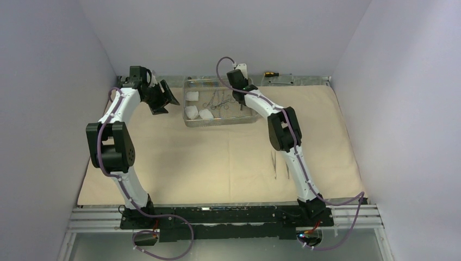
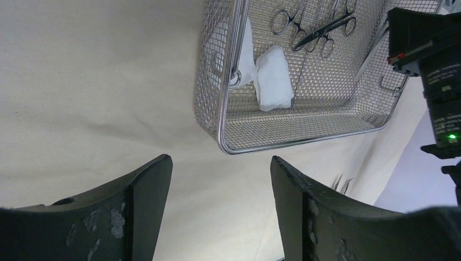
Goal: Open and lay out the surgical kit
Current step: Pick up the medical item from the container, then place the medical item in the surgical kit, then pick up the medical item from the container.
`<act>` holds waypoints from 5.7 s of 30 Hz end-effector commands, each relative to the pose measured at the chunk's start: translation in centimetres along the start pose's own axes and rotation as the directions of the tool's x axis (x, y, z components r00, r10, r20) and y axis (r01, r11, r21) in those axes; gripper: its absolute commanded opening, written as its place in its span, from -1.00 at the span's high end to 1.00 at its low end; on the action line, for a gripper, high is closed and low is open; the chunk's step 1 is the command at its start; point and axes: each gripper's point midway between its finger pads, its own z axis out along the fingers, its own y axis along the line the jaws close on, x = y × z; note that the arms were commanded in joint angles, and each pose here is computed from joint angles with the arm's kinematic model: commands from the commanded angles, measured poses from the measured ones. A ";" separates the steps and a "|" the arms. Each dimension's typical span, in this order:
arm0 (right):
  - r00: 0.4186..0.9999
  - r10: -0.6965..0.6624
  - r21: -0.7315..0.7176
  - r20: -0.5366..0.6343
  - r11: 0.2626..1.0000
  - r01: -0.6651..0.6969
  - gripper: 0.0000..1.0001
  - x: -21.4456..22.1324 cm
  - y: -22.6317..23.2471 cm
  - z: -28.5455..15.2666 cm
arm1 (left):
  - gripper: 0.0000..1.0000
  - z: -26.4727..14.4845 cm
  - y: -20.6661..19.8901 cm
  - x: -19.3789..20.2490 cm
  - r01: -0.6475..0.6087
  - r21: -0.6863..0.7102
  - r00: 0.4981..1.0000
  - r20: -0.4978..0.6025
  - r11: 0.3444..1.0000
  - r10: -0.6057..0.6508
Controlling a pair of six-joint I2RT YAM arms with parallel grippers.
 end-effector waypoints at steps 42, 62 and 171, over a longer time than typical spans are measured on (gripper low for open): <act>0.857 0.504 -0.454 -0.111 0.742 -0.494 0.92 -12.7 2.7 -24.1 | 0.79 -0.5 -25.3 9.9 -0.117 0.678 0.950 -0.136 0.726 0.280; 0.823 0.558 -0.818 -0.102 0.425 -0.389 -0.36 -15.7 -0.7 -34.2 | 1.00 -9.2 -28.8 10.0 -0.103 0.894 0.906 -0.097 0.435 0.413; 0.943 0.287 -0.232 -0.169 0.918 -0.321 -0.11 0.5 -6.5 -24.5 | -0.64 -1.0 -10.9 4.4 -0.433 -0.010 0.899 0.068 0.902 0.432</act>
